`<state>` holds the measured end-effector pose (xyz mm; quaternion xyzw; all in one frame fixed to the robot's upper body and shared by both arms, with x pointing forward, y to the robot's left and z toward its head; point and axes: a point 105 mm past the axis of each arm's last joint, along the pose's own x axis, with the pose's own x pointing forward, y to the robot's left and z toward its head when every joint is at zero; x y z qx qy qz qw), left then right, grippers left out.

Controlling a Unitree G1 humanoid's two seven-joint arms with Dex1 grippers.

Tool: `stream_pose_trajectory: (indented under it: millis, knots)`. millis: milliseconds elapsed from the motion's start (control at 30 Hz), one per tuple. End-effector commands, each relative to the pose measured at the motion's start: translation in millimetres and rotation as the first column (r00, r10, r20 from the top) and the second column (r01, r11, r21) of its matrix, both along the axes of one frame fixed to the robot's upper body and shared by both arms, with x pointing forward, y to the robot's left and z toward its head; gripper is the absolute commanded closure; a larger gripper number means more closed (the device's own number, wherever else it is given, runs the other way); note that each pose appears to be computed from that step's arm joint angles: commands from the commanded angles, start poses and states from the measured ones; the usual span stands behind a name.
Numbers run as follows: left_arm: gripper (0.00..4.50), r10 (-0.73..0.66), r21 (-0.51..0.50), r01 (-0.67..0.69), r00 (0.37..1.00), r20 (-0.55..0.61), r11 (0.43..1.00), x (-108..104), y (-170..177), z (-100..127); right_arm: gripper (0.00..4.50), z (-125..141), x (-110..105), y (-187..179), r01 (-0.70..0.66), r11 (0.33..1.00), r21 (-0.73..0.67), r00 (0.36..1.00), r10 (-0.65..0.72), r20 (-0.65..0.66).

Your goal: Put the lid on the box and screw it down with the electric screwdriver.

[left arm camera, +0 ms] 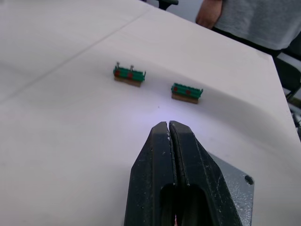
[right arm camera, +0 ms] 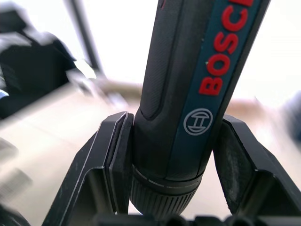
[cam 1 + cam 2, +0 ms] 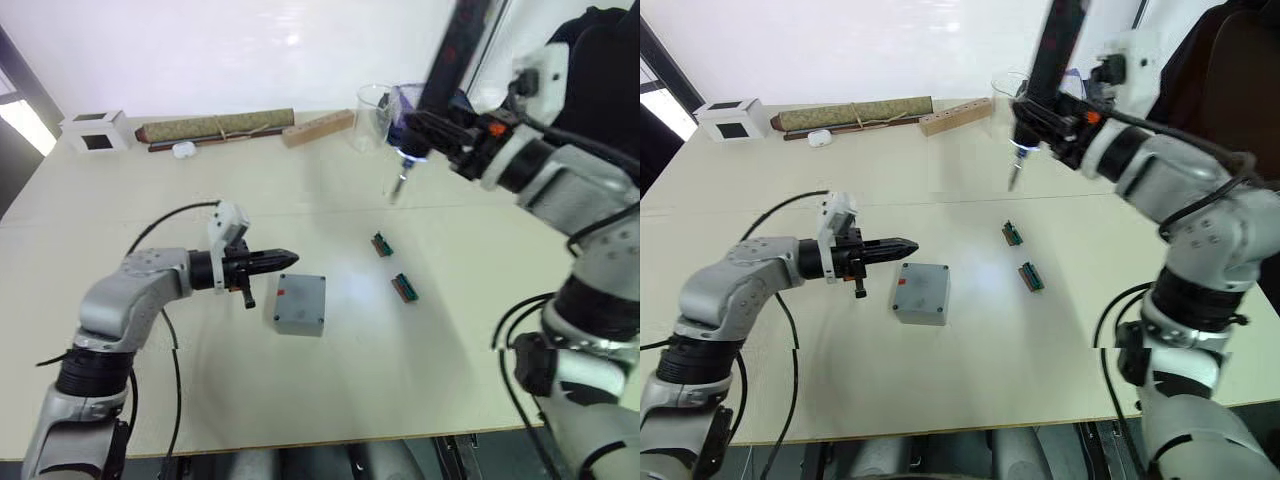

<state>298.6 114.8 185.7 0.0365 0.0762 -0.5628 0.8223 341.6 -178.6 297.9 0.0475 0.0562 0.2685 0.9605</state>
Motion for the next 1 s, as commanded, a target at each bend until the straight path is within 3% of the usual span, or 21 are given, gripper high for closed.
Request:
stream_pose_trajectory:
  millis: [33,133,200,700,733,767,833,900,1000]
  knots:
    - [4.50,-0.148,0.048,0.145,0.987,0.064,0.988,-26.8,-10.3,19.9,2.35,-37.1,-13.0,-53.3,0.079,0.985,-0.153,0.939,-0.125,-0.322]
    - [4.50,-0.245,0.133,0.229,0.963,0.116,0.964,-43.9,-22.3,17.9,2.35,-88.4,-27.9,-85.9,0.086,0.972,-0.220,0.826,-0.193,-0.530]
    - [4.50,-0.294,0.173,0.274,0.950,0.106,0.946,-54.2,-25.5,10.4,2.35,-108.4,-37.5,-96.6,0.064,0.969,-0.238,0.778,-0.198,-0.596]
    - [4.50,-0.221,0.172,0.208,0.973,0.060,0.963,-52.8,-21.3,-6.2,2.35,-143.7,-15.9,-120.6,0.011,0.919,-0.393,0.737,-0.273,-0.618]
    - [4.50,-0.215,0.171,0.202,0.975,0.060,0.964,-52.0,-20.4,-6.7,1.36,-143.3,-14.8,-120.9,0.007,0.918,-0.397,0.741,-0.271,-0.615]
    - [4.50,-0.211,0.171,0.198,0.976,0.061,0.965,-51.5,-20.1,-7.1,1.25,-143.0,-14.1,-121.3,0.003,0.917,-0.398,0.743,-0.269,-0.613]
    - [4.50,-0.198,0.178,0.185,0.978,0.060,0.967,-49.8,-19.2,-10.6,0.39,-142.2,-11.9,-123.2,0.004,0.910,-0.414,0.751,-0.276,-0.599]
    - [4.50,-0.190,0.182,0.177,0.980,0.054,0.967,-49.2,-18.5,-14.5,0.02,-141.4,-9.8,-124.5,0.011,0.907,-0.421,0.758,-0.282,-0.588]
    - [4.50,-0.179,0.180,0.167,0.983,0.050,0.969,-48.1,-17.0,-16.4,0.02,-138.9,-7.0,-125.6,0.019,0.902,-0.431,0.771,-0.287,-0.568]
